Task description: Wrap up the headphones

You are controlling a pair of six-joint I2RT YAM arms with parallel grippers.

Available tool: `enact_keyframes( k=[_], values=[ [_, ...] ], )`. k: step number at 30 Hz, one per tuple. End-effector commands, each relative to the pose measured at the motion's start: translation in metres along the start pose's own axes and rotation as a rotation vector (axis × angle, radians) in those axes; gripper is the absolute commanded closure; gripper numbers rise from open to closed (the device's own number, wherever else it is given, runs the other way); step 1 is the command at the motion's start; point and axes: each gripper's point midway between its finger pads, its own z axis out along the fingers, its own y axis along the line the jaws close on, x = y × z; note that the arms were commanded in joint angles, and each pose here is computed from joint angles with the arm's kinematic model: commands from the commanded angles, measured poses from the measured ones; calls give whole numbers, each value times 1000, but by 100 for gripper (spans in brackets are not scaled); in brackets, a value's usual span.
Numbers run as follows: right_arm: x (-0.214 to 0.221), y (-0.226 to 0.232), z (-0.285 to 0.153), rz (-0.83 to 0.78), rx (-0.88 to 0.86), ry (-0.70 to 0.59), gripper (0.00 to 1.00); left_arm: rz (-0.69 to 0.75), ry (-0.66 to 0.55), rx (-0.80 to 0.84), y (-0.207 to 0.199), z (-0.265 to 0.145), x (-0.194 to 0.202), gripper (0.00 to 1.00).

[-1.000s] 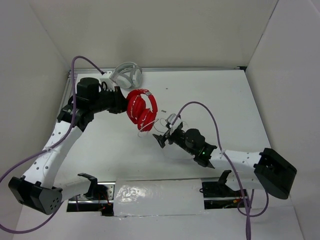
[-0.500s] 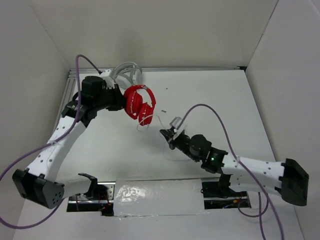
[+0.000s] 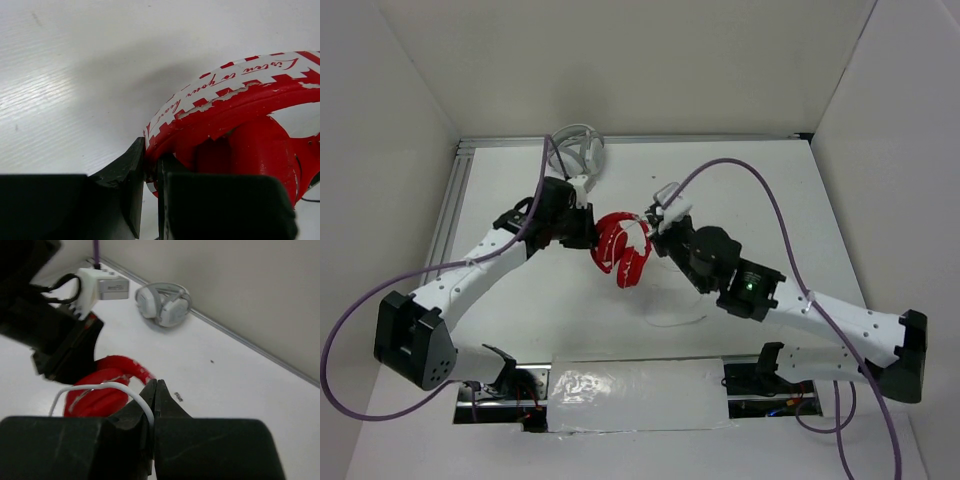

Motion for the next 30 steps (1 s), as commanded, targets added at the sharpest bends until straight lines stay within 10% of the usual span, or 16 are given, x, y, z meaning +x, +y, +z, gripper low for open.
enact_keyframes(
  k=[1, 10, 30],
  values=[
    [3, -25, 20, -45, 39, 74, 100, 107, -63, 110, -33, 1, -7, 100],
    [13, -75, 46, 40, 5, 44, 100, 222, -155, 302, -73, -46, 23, 100],
    [131, 3, 84, 339, -343, 208, 99, 234, -403, 550, -133, -154, -16, 100]
  ],
)
